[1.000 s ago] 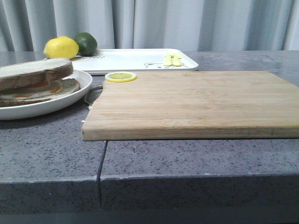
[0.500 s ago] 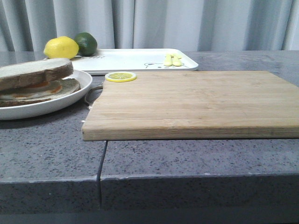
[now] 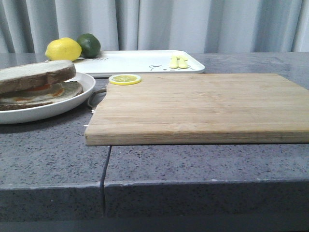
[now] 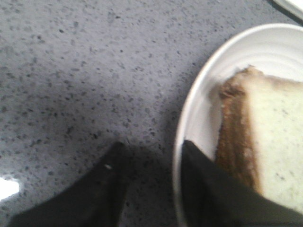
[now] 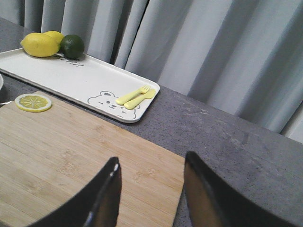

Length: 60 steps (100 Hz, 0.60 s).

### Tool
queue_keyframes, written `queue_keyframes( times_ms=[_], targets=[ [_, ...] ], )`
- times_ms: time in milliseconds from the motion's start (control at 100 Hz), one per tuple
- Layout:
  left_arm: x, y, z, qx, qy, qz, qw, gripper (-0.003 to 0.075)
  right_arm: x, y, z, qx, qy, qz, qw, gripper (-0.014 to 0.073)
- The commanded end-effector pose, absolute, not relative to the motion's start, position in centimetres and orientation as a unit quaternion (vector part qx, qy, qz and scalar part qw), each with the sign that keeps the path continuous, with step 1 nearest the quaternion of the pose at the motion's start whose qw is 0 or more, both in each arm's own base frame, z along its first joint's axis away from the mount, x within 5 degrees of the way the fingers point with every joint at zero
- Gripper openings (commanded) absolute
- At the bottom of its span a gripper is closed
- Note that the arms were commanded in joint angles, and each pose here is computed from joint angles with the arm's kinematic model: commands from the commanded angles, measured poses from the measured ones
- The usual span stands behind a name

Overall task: Place bread and move sandwich to tray
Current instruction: 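Grasp the plate rim nearest the left gripper with the left gripper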

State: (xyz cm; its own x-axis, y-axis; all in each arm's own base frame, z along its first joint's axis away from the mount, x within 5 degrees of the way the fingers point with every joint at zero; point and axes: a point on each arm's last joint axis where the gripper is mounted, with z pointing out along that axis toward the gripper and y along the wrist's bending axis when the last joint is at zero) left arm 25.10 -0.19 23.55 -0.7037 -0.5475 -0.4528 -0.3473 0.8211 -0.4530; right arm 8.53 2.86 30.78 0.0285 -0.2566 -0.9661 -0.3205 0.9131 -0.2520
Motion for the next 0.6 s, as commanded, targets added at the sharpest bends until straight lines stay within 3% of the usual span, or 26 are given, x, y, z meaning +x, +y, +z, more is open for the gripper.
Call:
queue_keyframes(
  times_ms=[0,90,590],
  targets=[
    [25.3,-0.3,24.5,-0.248,0.899,-0.178,0.314,0.0073,8.5,2.6,32.3,-0.189,0.666,0.018,0.721,0.0335],
    [25.3,-0.3,24.5,-0.248,0.899,-0.178,0.314,-0.0021,8.5,2.6,32.3,-0.189,0.666,0.018,0.721,0.0335],
    [24.8,-0.9,26.1,-0.287,0.869,-0.232,0.329,-0.0019,8.5,2.6,32.3,-0.189,0.666,0.018,0.721,0.0335]
  ],
)
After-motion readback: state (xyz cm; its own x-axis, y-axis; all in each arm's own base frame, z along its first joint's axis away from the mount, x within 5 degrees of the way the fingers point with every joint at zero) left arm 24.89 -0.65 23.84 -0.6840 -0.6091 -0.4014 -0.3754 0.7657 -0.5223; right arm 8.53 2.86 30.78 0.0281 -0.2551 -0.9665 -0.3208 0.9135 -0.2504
